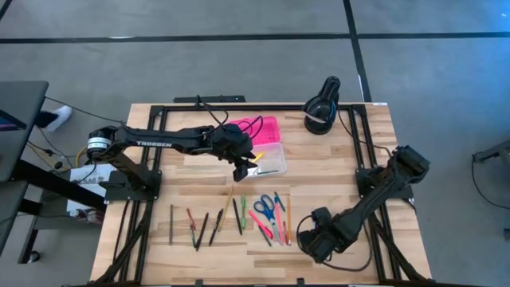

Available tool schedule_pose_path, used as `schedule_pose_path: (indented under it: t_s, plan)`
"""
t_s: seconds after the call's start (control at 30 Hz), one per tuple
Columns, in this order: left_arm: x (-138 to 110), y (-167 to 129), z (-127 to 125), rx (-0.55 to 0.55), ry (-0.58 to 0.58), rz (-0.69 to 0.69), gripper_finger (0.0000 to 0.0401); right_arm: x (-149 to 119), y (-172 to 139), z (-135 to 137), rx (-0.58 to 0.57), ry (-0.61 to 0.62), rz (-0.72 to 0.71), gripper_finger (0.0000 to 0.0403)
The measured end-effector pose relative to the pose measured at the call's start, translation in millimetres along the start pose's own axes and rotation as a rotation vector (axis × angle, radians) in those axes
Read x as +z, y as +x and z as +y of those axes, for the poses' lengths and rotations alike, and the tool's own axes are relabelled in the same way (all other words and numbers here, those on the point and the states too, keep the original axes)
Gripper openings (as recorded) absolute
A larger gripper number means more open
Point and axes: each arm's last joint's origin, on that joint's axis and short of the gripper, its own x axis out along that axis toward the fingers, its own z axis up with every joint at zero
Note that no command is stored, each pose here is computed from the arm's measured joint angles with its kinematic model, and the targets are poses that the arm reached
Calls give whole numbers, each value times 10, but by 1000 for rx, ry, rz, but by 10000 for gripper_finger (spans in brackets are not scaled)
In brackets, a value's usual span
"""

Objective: Pick & place school supplies into a supply box
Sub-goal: Put the blue pen into the pink supply box

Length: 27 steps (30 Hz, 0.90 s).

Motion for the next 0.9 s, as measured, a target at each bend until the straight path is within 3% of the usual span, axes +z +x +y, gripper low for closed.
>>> schedule_pose_path:
  t_s: [0.9]
  plan:
    - [-3, 0, -1, -4, -2, 4, 163, 257, 268, -52, -35, 9, -72, 111]
